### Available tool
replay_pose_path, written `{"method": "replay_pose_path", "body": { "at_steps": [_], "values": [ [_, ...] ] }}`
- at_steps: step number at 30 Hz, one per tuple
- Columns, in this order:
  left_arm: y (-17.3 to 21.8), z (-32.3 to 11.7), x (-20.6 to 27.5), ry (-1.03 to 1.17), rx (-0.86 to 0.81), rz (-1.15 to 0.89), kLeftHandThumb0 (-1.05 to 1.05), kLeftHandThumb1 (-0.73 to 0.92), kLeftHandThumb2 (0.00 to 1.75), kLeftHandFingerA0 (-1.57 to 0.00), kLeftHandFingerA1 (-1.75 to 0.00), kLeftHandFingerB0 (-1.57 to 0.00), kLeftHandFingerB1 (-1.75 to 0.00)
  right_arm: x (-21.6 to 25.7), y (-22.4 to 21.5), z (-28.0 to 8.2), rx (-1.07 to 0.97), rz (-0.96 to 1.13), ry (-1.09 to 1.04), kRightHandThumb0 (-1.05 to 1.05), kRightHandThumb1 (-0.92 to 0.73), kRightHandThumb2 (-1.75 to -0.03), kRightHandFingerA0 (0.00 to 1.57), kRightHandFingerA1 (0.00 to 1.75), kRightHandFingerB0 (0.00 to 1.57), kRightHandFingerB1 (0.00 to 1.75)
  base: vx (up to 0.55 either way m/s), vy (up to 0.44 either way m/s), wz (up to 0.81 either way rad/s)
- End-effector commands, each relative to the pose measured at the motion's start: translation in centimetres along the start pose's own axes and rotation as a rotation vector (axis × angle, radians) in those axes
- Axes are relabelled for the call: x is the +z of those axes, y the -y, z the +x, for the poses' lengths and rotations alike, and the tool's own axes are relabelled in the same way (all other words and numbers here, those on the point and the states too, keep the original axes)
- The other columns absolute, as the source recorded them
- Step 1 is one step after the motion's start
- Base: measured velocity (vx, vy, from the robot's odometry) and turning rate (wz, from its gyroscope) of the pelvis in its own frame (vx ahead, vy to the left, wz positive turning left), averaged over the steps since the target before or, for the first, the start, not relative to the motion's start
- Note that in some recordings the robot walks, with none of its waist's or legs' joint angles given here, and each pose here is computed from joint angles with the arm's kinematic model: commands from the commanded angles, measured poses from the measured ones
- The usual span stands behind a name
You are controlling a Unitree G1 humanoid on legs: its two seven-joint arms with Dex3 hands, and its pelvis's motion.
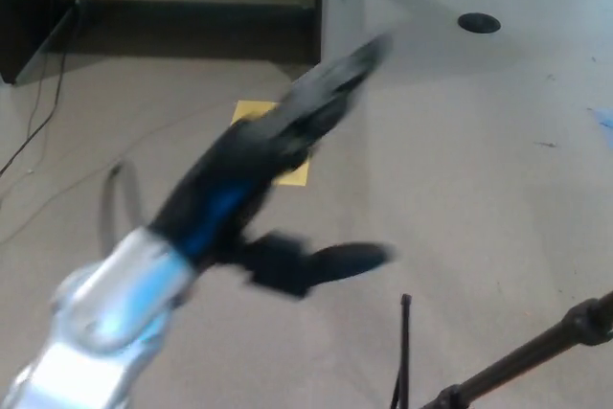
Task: There is a tripod standing in front of the robot and the robot extends its left arm to grab it. It lifts the tripod and passes it to a person.
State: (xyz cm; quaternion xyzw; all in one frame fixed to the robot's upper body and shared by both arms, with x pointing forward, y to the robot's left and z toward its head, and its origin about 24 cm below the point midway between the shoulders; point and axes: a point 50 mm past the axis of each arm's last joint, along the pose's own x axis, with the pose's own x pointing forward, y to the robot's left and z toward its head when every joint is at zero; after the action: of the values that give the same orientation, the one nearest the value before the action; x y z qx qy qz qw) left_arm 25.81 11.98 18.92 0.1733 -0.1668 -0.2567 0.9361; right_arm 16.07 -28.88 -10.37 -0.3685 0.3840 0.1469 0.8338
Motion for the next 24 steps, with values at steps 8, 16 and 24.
{"method": "replay_pose_path", "body": {
  "at_steps": [8,16,24],
  "values": [
    [-2.3,-11.0,-10.6,-0.354,0.139,-0.101,-0.62,0.38,0.75,0.00,-0.20,0.00,-0.05,-0.7,0.0,-0.2,-0.024,0.020,-0.028,-0.38,-0.72,-0.61,0.67,0.44,0.48,0.37,0.00,0.000,0.00],
    [-0.9,-21.3,-20.6,-0.910,0.372,-0.058,-0.54,0.44,0.68,-0.10,-0.39,-0.07,-0.26,-0.8,-0.3,-0.3,-0.033,0.030,-0.027,-0.37,-0.71,-0.61,0.69,0.44,0.49,0.37,0.00,0.000,0.00],
    [-2.6,-26.1,-23.6,-1.300,0.272,0.062,-0.50,0.48,0.69,-0.20,-0.42,-0.10,-0.34,-0.9,-0.9,-0.2,-0.062,0.056,-0.032,-0.39,-0.70,-0.62,0.69,0.42,0.45,0.35,0.00,0.000,0.00]
  ]
}}
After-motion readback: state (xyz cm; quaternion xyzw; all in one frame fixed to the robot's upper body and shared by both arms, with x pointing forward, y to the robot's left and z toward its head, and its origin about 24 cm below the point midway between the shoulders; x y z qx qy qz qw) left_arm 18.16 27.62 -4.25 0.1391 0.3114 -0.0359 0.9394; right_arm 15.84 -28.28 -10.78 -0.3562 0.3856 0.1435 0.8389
